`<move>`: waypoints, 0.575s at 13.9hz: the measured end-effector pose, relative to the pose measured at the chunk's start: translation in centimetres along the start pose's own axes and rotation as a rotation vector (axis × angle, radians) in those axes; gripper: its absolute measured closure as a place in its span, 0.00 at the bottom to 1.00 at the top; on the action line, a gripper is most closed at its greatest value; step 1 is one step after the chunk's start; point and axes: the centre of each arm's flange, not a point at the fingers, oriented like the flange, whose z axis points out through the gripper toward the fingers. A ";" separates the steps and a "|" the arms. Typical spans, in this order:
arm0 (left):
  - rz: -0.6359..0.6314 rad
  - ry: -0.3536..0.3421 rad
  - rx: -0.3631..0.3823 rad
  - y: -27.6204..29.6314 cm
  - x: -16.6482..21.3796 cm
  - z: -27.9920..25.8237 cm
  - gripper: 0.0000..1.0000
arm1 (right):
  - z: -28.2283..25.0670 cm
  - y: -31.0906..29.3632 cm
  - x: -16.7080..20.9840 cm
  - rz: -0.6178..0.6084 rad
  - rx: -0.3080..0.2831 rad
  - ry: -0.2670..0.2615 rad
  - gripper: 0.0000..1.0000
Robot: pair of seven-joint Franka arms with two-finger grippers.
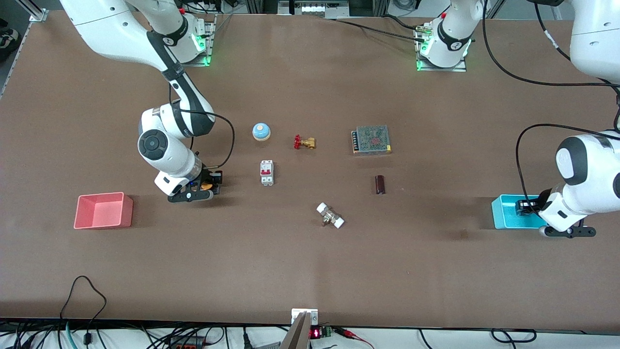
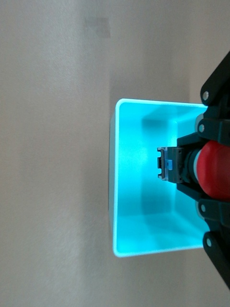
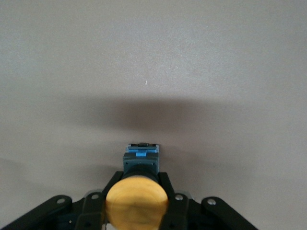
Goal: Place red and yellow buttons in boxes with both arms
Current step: 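Lower the red button into the cyan box while the right gripper carries yellow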
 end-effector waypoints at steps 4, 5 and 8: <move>0.005 -0.019 -0.011 -0.6 -0.1 2.2 0.66 | -0.9 0.1 0.5 -0.014 0.001 0.017 0.65; 0.003 -0.019 -0.012 -0.9 -0.1 2.6 0.66 | -2.1 0.6 0.9 -0.021 -0.001 0.020 0.65; 0.005 -0.006 -0.012 -1.3 0.1 4.1 0.66 | -9.0 5.8 2.2 -0.062 -0.019 0.002 0.65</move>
